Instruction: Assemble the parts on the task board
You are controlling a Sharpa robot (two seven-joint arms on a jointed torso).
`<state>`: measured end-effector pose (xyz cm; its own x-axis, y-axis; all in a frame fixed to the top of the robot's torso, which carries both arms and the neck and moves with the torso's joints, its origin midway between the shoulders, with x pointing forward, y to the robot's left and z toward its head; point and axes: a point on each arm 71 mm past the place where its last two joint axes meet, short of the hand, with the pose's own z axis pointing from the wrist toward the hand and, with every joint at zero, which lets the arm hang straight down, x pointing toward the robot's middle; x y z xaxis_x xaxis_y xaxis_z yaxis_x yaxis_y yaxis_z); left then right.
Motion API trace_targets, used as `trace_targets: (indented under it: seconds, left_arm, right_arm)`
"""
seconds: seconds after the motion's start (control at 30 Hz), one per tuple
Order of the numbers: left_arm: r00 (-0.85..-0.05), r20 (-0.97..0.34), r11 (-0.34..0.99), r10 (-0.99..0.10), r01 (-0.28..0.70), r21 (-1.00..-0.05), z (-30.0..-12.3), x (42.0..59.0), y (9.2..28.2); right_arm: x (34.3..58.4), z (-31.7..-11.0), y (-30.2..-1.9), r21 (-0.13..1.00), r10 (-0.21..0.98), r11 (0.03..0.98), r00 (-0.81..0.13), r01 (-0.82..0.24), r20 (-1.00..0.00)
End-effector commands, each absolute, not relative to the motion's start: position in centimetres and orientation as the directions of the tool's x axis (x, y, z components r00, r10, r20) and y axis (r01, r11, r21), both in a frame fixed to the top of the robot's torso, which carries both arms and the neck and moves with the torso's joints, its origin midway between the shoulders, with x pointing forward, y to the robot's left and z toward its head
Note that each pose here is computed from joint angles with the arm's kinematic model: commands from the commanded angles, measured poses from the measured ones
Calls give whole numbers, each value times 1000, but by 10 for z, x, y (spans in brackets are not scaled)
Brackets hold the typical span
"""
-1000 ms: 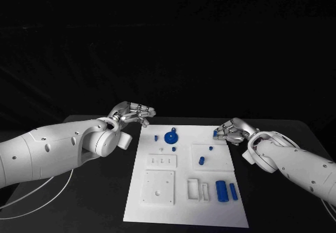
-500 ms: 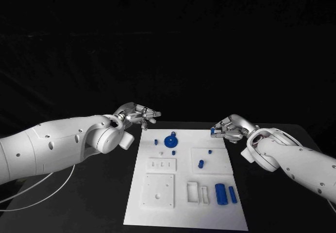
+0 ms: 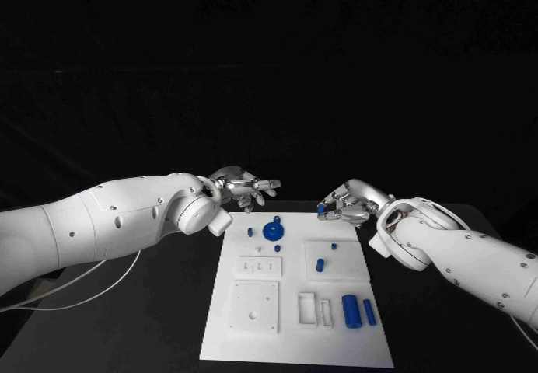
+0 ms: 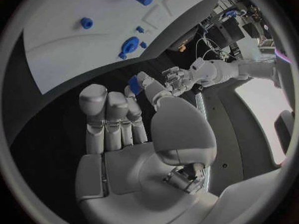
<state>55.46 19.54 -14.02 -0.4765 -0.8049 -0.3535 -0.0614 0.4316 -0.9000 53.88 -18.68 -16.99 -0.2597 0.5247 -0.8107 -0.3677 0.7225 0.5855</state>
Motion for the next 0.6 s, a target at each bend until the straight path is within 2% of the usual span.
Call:
trace_targets:
  seconds: [0.03,0.6]
  left_arm:
    - [-524,-398,513,-753,-90,-854,-144,554,189]
    - [-580,-422,602,-697,-154,-783,-155,551,163]
  right_arm:
    - [538,-171,-177,556,482,743,-279,-372,-831]
    - [535,-171,-143,537,439,747,-316,-391,-841]
